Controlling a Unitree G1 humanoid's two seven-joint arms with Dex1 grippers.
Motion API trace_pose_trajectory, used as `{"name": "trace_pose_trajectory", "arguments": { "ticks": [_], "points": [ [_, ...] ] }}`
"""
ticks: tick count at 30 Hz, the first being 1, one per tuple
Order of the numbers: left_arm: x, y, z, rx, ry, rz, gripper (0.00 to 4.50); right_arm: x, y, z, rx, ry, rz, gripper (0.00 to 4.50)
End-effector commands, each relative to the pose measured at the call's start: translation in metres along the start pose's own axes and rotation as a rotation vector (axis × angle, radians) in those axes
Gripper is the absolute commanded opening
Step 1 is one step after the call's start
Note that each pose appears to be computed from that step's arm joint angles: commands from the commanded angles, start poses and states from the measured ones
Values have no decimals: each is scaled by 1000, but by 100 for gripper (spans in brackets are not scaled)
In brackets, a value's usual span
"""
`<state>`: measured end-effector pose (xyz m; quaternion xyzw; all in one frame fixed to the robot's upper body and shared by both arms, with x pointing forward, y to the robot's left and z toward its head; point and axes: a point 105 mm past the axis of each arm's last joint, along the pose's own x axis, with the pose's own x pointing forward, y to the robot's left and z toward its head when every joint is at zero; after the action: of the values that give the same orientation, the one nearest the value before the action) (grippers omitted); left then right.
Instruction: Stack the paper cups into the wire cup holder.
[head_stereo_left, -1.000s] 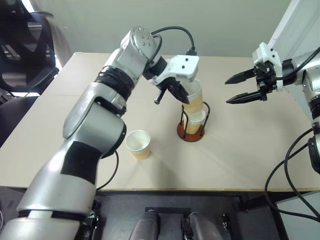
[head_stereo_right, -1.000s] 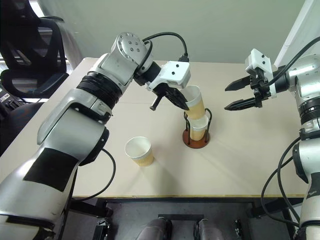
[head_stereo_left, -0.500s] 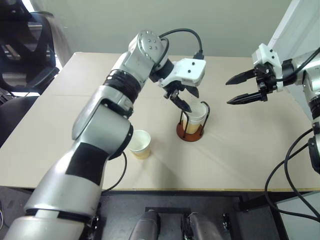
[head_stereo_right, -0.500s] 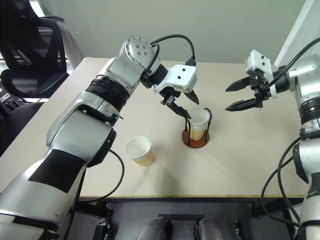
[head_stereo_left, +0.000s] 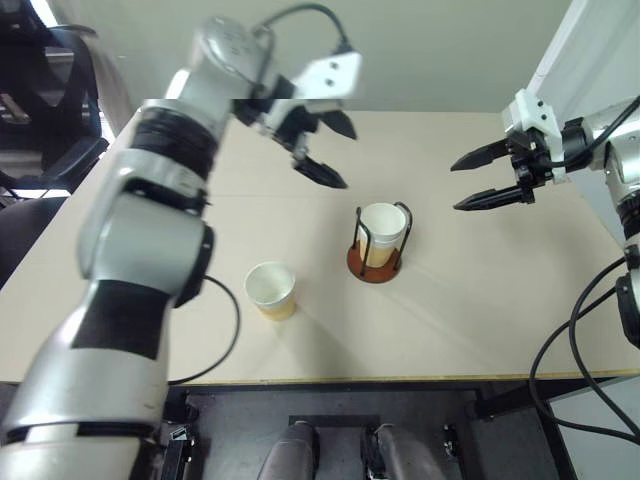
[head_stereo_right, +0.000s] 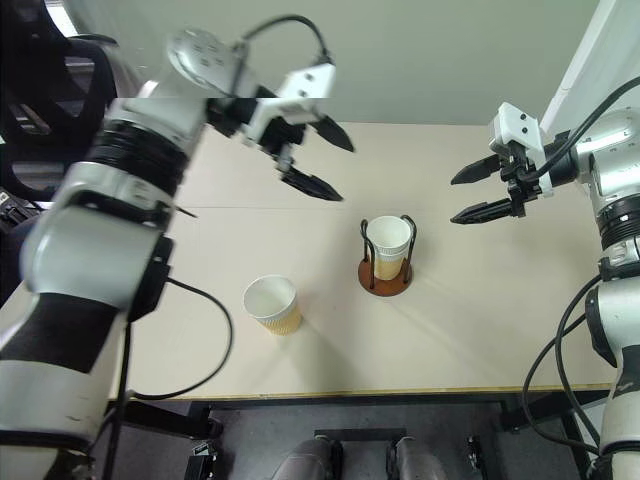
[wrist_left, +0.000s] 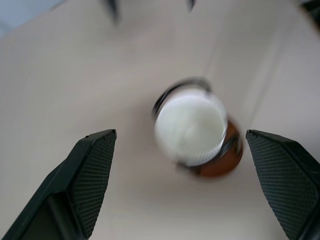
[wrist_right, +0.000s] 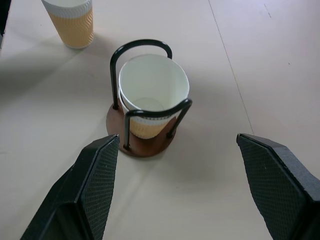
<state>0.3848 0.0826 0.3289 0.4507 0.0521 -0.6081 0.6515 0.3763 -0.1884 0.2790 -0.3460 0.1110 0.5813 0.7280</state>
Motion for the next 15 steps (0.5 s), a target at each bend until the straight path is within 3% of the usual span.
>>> {"name": "trace_pose_trajectory", "arguments": {
  "ticks": [1,6,15],
  "points": [
    [-22,-15,1,15,21,-38,444,4,4,16,-62,-29,33,381],
    [-38,-56,-16,-33,110,-157,444,6,3,20,-75,-23,45,381],
    [-31,-107,-16,-79,166,-337,444,7,2,24,-81,-19,46,381]
  ]
}}
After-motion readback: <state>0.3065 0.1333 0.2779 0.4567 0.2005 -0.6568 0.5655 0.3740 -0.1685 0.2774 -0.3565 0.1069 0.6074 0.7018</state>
